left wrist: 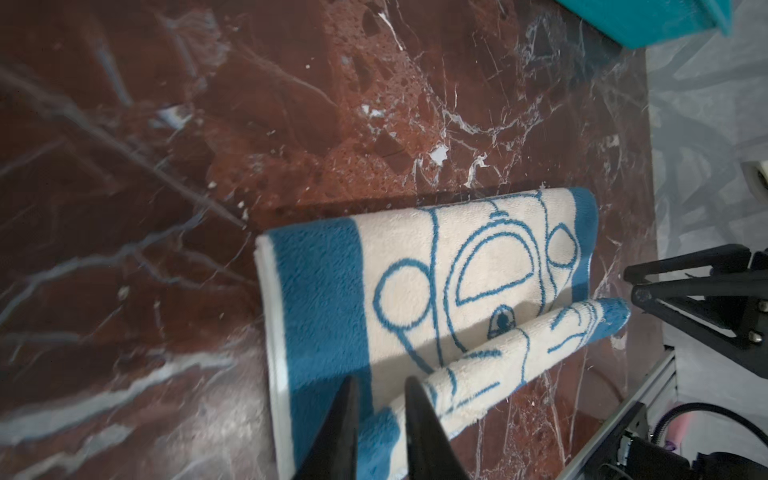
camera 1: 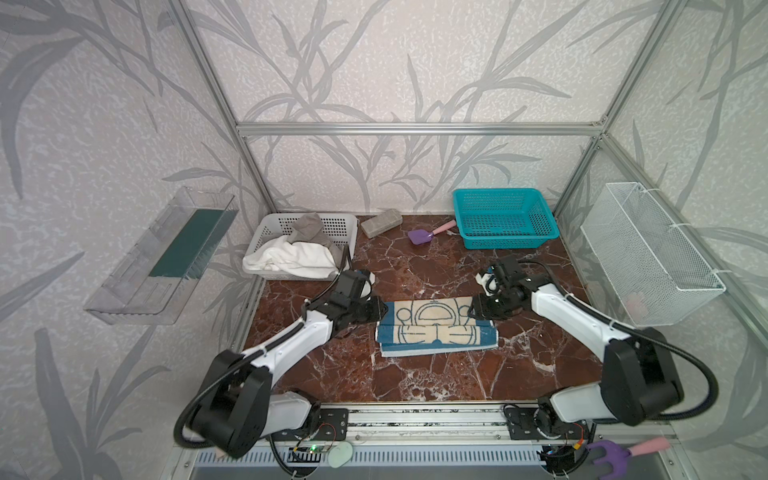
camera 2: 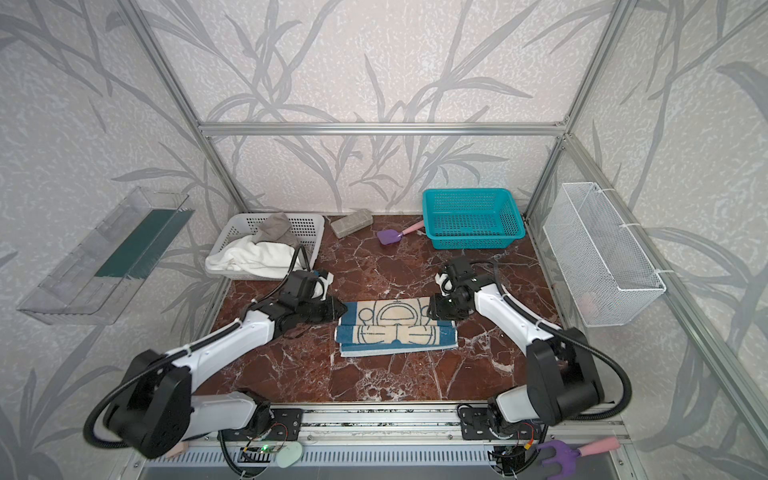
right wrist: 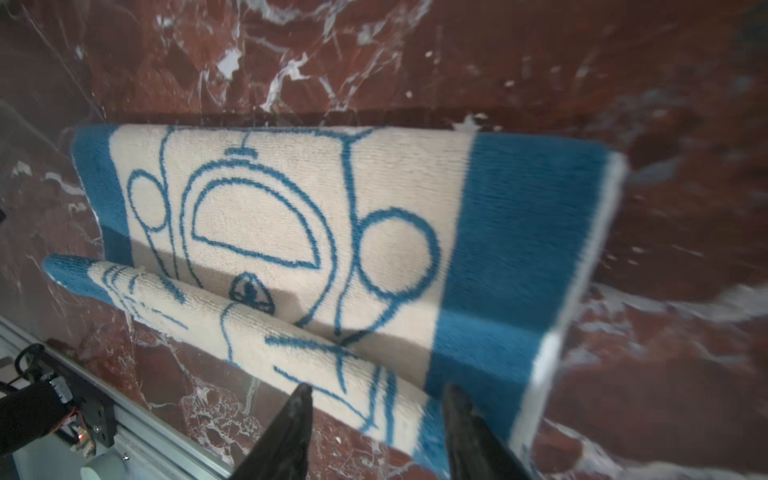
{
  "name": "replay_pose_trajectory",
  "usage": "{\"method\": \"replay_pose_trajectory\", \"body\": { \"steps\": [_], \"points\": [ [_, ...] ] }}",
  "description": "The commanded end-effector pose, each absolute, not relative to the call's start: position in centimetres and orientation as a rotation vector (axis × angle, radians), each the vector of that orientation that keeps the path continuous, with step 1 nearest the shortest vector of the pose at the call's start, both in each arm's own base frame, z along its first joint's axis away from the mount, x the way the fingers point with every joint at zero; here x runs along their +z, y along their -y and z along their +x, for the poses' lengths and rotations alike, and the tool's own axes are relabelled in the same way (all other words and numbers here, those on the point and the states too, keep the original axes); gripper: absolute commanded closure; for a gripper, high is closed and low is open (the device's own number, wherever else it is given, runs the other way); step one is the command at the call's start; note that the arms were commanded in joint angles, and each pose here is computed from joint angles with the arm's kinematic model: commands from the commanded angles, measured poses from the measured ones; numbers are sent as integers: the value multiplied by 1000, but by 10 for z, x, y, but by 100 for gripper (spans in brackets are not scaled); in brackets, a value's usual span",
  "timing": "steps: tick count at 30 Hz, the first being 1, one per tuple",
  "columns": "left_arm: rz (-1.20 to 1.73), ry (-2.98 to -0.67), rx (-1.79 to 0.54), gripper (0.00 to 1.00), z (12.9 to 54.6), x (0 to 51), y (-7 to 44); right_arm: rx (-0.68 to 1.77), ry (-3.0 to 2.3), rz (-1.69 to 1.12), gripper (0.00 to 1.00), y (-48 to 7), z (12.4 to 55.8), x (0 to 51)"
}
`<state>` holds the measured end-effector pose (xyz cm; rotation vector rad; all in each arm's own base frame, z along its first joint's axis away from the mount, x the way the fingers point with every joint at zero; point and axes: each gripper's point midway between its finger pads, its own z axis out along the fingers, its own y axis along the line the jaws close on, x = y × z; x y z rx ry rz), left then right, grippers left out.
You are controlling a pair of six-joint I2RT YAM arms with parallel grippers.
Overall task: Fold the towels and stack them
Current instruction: 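Grasp the folded towel's side ends with both grippers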
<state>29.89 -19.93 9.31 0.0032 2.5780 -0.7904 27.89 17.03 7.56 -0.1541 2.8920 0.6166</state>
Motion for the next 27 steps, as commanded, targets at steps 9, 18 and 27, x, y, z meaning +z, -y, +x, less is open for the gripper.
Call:
{"method": "replay_pose_trajectory", "body": {
  "steps": [9, 18, 27],
  "points": [
    [187, -2747, -608, 82, 268, 48, 225, 759, -3039, -315, 67, -215, 257, 41],
    [164, -2739, -625, 80, 178, 51, 206, 792, -3050, -226, 70, -190, 201, 63],
    [-62, -2675, -561, 56, 177, 70, 168, 551, -3046, -1, 51, -137, 198, 76]
  ]
}}
